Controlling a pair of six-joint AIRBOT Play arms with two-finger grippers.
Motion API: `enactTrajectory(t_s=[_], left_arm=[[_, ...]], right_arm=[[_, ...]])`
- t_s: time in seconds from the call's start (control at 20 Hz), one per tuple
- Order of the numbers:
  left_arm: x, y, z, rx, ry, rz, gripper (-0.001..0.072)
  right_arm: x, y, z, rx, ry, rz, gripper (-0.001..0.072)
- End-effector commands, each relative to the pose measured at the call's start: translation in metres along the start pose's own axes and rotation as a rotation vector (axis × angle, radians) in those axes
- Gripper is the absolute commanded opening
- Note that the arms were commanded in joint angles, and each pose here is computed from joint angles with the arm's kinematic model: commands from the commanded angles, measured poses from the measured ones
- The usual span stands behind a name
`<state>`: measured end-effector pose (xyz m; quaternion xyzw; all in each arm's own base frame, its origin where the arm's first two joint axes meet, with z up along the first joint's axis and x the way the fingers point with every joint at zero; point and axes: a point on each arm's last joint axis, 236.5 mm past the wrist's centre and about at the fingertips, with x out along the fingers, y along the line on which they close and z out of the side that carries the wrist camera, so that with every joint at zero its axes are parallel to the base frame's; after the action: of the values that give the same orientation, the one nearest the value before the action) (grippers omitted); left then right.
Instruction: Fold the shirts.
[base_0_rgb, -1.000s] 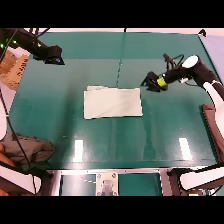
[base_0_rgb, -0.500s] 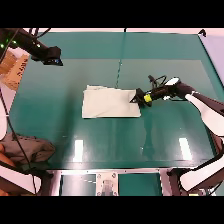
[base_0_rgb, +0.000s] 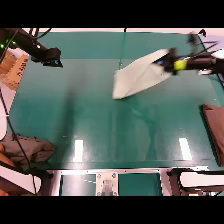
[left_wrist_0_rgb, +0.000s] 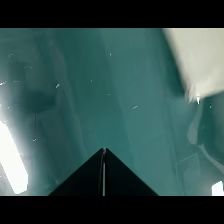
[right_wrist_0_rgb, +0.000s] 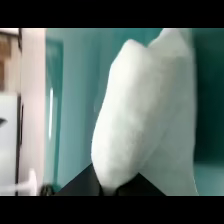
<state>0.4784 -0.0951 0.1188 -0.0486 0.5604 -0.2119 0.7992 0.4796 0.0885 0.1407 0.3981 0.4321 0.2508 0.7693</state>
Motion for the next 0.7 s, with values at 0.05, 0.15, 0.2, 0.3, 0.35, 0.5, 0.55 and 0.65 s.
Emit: enactTrajectory(t_s=[0.05,0.15,0.2,0.3,0.35,0.5,0.55,0.65], left_arm=[[0.000,-0.001,-0.008,0.000,0.033,-0.006,0.0028],[-0.001,-0.001,-0.010,0.000,0.041,-0.007,0.0028],[-0.001,-0.001,-0.010,0.000,0.042,-0.007,0.0028],[0.000,-0.001,-0.010,0.000,0.042,-0.007,0.0028],[-0.001,-0.001,-0.010,0.000,0.042,-0.007,0.0028],[-0.001,-0.001,-0.010,0.000,0.041,-0.007,0.0028],[-0.001,-0.001,-0.010,0.000,0.041,-0.007,0.0028],[-0.001,-0.002,-0.010,0.000,0.042,-0.007,0.0028]], right_arm=[[-0.145,-0.010,0.059,0.065,-0.302,-0.061,0.0012],[-0.206,-0.046,0.074,0.149,-0.431,-0.114,0.0012],[-0.236,-0.067,0.076,0.189,-0.489,-0.153,0.0012],[-0.293,-0.107,0.072,0.259,-0.592,-0.235,0.0012],[-0.318,-0.123,0.067,0.294,-0.632,-0.267,0.0012],[-0.376,-0.163,0.036,0.390,-0.696,-0.366,0.0012],[-0.389,-0.170,0.027,0.415,-0.707,-0.386,0.0012],[-0.410,-0.181,0.009,0.454,-0.724,-0.426,0.0012]])
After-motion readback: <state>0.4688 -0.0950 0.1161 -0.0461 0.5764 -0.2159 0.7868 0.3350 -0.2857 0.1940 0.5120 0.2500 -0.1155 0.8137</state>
